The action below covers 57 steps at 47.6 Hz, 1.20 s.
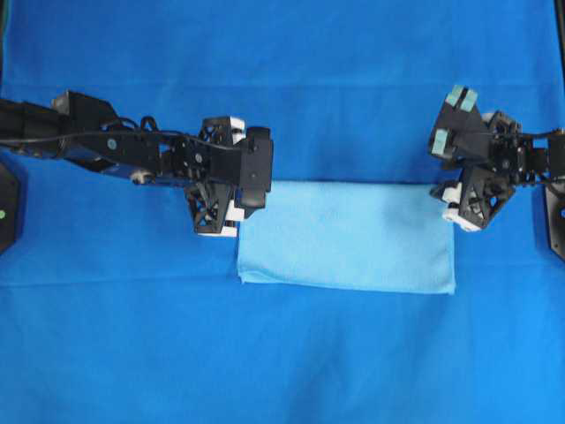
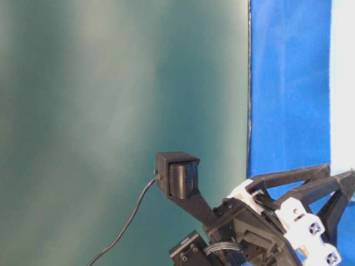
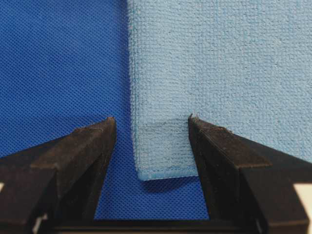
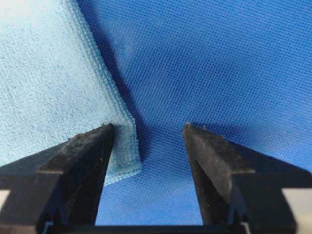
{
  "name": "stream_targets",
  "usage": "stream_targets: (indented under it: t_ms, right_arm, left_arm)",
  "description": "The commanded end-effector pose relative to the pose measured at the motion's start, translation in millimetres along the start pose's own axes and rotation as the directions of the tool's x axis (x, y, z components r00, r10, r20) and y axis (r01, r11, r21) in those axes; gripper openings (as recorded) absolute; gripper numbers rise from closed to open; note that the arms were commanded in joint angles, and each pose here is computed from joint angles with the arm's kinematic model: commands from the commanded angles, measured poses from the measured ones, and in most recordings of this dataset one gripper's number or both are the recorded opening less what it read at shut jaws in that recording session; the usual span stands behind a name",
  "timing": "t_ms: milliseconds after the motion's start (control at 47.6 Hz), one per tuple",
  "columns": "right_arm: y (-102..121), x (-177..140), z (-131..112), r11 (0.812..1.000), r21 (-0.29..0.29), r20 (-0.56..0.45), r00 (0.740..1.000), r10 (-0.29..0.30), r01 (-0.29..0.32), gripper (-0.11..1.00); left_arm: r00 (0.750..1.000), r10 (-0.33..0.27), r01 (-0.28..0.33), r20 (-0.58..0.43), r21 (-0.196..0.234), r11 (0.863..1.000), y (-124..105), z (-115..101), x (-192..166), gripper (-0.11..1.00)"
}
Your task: Fold the light blue towel.
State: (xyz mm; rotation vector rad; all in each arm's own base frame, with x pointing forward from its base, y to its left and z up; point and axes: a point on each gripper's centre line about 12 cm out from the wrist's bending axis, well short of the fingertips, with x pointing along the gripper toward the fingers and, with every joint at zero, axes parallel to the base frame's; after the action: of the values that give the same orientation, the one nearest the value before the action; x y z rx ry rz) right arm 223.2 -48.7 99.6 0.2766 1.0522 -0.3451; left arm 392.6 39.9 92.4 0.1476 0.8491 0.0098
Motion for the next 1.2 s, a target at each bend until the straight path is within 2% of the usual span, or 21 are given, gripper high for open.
stream_targets:
  t_ms: [0, 147, 231, 336, 399, 441, 588, 756, 903, 966, 1050, 1175]
  right_arm:
    - [1, -2, 6, 1.0, -0.001, 0.022, 1.0, 0.006, -0.006, 0.6]
    - [1, -2, 6, 1.0, -0.001, 0.021, 1.0, 0.005, -0.005, 0.58]
    - [1, -2, 7, 1.0, -0.002, 0.021, 1.0, 0.004, -0.004, 0.51]
    - [1, -2, 7, 1.0, -0.002, 0.021, 1.0, 0.004, -0.004, 0.25]
    - [1, -2, 6, 1.0, -0.002, 0.02, 1.0, 0.003, -0.003, 0.05]
    - [1, -2, 6, 1.0, -0.002, 0.02, 1.0, 0.003, -0.003, 0.0]
    - [1, -3, 9, 1.0, 0.001, 0.029, 1.0, 0.005, -0.005, 0.0]
    - [2, -8, 11, 1.0, 0.004, 0.048, 0.999, 0.009, -0.01, 0.0]
    - [1, -22, 18, 1.0, 0.014, 0.085, 0.996, 0.007, -0.008, 0.0]
    - [0, -33, 23, 1.0, 0.019, 0.103, 0.995, 0.0, -0.002, 0.0]
    - [-1, -48, 29, 1.0, 0.024, 0.129, 0.992, -0.009, 0.006, 0.0]
    - [-3, -74, 39, 0.999, 0.034, 0.173, 0.985, -0.023, 0.018, 0.0]
  left_arm:
    - [1.0, 0.007, -0.007, 0.024, -0.001, 1.0, 3, 7, -3, 0.6]
    - [1.0, 0.006, -0.006, 0.021, 0.002, 1.0, 3, 7, -4, 0.59]
    - [1.0, 0.004, -0.004, 0.012, 0.002, 1.0, 3, 7, -4, 0.57]
    - [1.0, -0.002, 0.003, -0.017, 0.01, 1.0, 2, 4, -3, 0.49]
    - [0.999, -0.007, 0.008, -0.039, 0.021, 1.0, 1, 1, -3, 0.36]
    - [0.999, -0.01, 0.011, -0.051, 0.022, 1.0, 1, 0, -4, 0.28]
    - [0.998, -0.015, 0.016, -0.069, 0.022, 1.0, 1, 0, -4, 0.03]
    - [0.998, -0.012, 0.013, -0.055, 0.02, 1.0, 2, 4, -8, 0.02]
    - [1.0, -0.006, 0.007, -0.025, 0.021, 1.0, 5, 18, -21, 0.02]
    - [1.0, -0.002, 0.002, -0.004, 0.015, 1.0, 7, 30, -33, 0.02]
    - [0.999, 0.001, 0.0, 0.033, -0.026, 1.0, 9, 49, -51, 0.02]
    - [0.998, -0.006, 0.007, 0.061, -0.014, 1.0, 7, 71, -78, 0.02]
